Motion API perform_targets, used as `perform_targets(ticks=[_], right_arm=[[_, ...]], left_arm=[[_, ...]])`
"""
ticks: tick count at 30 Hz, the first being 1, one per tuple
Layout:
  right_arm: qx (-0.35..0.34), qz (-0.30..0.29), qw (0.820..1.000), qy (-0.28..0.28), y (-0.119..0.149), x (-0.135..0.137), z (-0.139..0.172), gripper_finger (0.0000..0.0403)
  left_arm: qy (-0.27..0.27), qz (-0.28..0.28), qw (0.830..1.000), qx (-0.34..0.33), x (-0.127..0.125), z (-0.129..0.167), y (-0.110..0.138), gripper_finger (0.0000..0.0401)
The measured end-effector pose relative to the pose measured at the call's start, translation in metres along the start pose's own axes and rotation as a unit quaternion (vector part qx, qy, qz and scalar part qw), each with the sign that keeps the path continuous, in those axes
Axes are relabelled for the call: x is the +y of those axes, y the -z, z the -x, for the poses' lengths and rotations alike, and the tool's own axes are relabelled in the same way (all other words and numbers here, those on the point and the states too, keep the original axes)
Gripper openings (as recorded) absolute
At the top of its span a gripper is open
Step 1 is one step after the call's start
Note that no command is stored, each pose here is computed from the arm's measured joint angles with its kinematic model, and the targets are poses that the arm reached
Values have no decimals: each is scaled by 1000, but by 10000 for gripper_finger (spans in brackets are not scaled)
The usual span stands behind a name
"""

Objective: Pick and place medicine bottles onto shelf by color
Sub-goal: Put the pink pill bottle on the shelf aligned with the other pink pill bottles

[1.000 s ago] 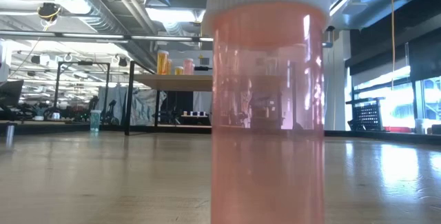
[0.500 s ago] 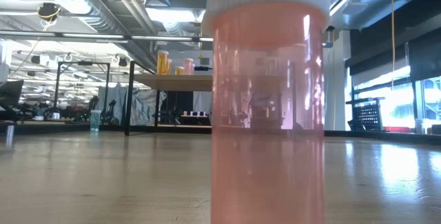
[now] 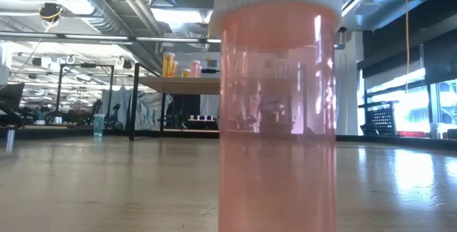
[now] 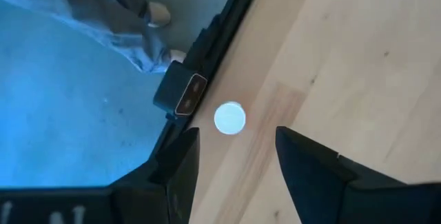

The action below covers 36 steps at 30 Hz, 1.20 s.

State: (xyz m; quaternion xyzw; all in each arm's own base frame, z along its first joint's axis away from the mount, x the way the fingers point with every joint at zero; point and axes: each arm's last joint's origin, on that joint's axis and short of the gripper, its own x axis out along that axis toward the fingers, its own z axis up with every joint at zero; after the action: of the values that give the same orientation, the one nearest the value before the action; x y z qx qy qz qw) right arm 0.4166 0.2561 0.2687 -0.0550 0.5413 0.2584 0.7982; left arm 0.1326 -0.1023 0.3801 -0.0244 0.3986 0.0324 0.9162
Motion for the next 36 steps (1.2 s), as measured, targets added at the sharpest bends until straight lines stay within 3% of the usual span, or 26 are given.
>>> perform_targets(ticks=[11, 26, 36], right_arm=[[50, 50, 997, 5, 8, 2, -46, 194], [62, 102, 993, 14, 11, -2, -62, 194], [60, 104, 993, 11, 15, -5, -78, 194]], left_arm=[[13, -4, 1000, -5, -4, 2, 1, 269], [16, 0, 1000, -10, -5, 2, 0, 269], [15, 0, 1000, -10, -5, 2, 0, 269]])
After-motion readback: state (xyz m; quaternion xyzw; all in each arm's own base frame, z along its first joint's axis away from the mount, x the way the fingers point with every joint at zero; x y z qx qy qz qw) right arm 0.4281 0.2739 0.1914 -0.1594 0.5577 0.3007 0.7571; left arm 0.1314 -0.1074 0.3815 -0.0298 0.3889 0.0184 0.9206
